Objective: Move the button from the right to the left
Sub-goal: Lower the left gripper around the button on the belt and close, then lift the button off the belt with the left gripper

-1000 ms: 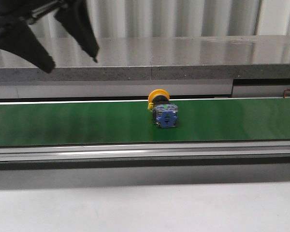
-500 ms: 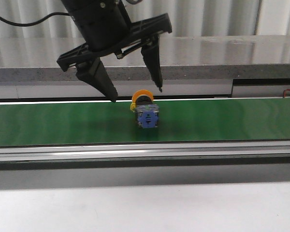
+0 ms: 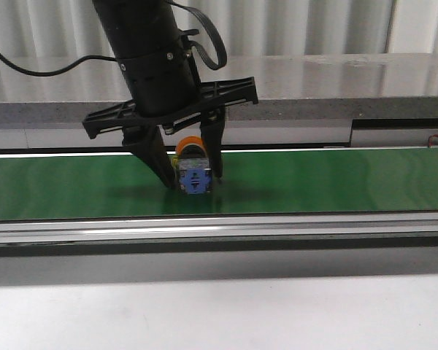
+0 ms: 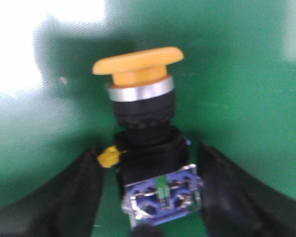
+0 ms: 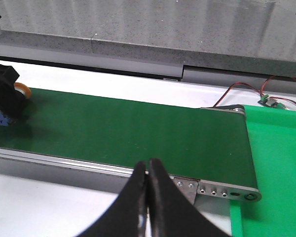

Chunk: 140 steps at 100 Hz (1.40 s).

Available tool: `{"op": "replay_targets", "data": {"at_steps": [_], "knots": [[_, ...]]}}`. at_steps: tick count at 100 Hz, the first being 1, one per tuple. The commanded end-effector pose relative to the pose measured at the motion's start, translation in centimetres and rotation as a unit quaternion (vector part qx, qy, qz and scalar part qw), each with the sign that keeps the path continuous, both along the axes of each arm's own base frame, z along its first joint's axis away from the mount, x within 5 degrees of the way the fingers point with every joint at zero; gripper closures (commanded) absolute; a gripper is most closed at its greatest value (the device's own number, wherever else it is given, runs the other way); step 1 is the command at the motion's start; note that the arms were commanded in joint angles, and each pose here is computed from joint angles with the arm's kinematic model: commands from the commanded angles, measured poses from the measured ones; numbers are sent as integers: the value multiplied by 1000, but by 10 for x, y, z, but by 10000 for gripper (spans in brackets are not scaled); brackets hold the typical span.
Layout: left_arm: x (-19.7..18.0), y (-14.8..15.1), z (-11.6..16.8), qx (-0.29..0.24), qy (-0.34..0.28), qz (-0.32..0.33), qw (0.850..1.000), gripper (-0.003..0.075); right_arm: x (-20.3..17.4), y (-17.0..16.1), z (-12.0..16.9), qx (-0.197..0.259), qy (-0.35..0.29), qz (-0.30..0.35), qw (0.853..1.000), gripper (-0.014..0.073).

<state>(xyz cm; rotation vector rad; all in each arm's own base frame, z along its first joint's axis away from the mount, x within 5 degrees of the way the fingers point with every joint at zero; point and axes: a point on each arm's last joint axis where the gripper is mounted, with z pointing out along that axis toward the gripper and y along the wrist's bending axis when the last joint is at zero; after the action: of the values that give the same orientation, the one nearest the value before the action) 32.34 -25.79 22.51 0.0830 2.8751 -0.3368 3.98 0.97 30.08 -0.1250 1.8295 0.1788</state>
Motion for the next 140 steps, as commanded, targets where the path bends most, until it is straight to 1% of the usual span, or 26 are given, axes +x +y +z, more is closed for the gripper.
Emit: {"op": "replay_targets", "data": {"at_steps": [1, 10, 17, 26, 41, 51, 63, 72, 82, 104, 112, 113, 133, 140], "knots": [[-1, -2, 31, -35, -39, 5, 999, 502, 2, 0, 14, 3, -46, -1, 999, 661], [-2, -1, 31, -33, -37, 5, 999, 608, 2, 0, 14, 3, -46, -1, 999, 661], [-3, -1, 31, -28, -31, 4, 999, 651, 2, 0, 14, 3, -46, -1, 999, 661], [-4, 3, 35, -11, -31, -1, 999, 661, 2, 0, 14, 3, -46, -1, 999, 661], [-8, 12, 53, 13, -45, -27, 999, 661, 2, 0, 14, 3, -46, -1, 999, 661], [-7, 26, 65, 28, -50, -32, 998, 661, 2, 0, 14, 3, -46, -1, 999, 661], [-1, 53, 74, 47, -44, -25, 998, 661, 2, 0, 14, 3, -46, -1, 999, 661], [4, 74, 84, 56, -51, -21, 997, 661, 2, 0, 14, 3, -46, -1, 999, 661], [10, 103, 93, 69, -51, -15, 996, 661, 2, 0, 14, 3, -46, -1, 999, 661], [23, 173, 94, 111, -15, 0, 994, 661, 2, 0, 14, 3, -46, -1, 999, 661], [28, 198, 94, 119, -14, 6, 993, 661, 2, 0, 14, 3, -46, -1, 999, 661], [29, 205, 94, 120, -14, 11, 993, 661, 2, 0, 14, 3, -46, -1, 999, 661], [33, 264, 94, 135, -9, 42, 990, 661, 2, 0, 14, 3, -46, -1, 999, 661], [32, 284, 95, 141, -5, 67, 988, 661, 2, 0, 14, 3, -46, -1, 999, 661]]}}
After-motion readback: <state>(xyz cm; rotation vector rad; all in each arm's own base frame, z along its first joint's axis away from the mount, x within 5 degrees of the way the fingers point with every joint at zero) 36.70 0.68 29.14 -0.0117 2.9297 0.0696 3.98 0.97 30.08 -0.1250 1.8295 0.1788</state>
